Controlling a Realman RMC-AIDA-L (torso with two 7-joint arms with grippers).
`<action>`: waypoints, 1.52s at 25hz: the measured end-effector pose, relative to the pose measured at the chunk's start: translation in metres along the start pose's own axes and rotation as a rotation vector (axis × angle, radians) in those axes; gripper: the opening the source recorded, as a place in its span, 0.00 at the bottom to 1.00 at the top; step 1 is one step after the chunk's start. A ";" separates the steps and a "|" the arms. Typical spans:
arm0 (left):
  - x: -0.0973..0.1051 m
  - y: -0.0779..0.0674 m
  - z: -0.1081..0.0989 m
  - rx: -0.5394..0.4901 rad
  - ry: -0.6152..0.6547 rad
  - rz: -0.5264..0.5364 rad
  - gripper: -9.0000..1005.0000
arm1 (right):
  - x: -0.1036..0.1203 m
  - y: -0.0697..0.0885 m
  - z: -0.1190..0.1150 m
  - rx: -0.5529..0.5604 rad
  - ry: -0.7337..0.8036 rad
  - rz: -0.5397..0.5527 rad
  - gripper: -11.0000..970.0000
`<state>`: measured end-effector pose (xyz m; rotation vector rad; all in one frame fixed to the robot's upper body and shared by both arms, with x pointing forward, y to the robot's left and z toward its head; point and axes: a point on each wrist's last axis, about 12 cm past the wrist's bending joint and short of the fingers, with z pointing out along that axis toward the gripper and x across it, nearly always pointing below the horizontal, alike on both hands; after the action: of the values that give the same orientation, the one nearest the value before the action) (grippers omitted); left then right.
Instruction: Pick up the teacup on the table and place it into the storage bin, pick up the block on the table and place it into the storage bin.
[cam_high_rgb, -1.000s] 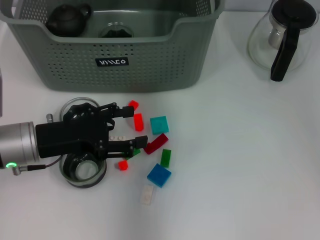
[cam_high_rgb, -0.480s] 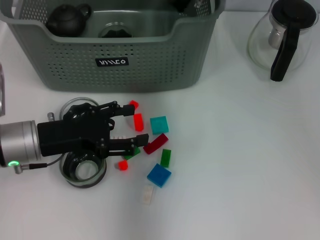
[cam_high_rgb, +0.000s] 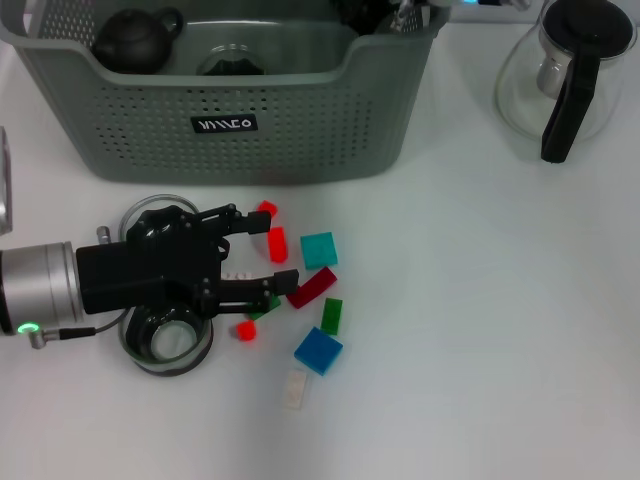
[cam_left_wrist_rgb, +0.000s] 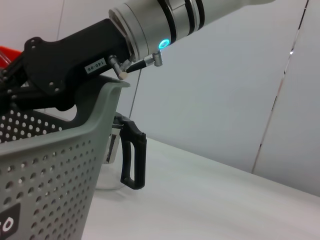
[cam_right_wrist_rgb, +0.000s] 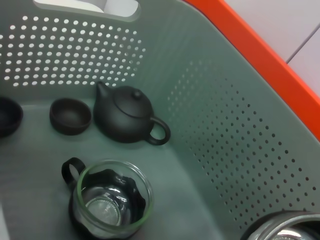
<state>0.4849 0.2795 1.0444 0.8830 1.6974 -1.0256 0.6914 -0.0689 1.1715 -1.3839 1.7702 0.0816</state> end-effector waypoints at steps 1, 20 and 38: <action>0.000 0.000 0.000 0.000 0.001 0.000 0.85 | 0.000 0.000 0.000 -0.001 -0.001 0.001 0.06; 0.002 -0.001 -0.004 -0.004 -0.002 -0.006 0.85 | -0.023 -0.014 -0.024 0.018 -0.041 -0.004 0.44; -0.008 0.007 -0.030 -0.025 -0.013 0.003 0.85 | 0.002 0.029 -0.170 -0.251 -0.443 0.062 0.79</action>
<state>0.4833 0.3093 1.0568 0.8610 1.6940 -1.0045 0.5695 -0.1489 1.2643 -1.3563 1.4612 0.6151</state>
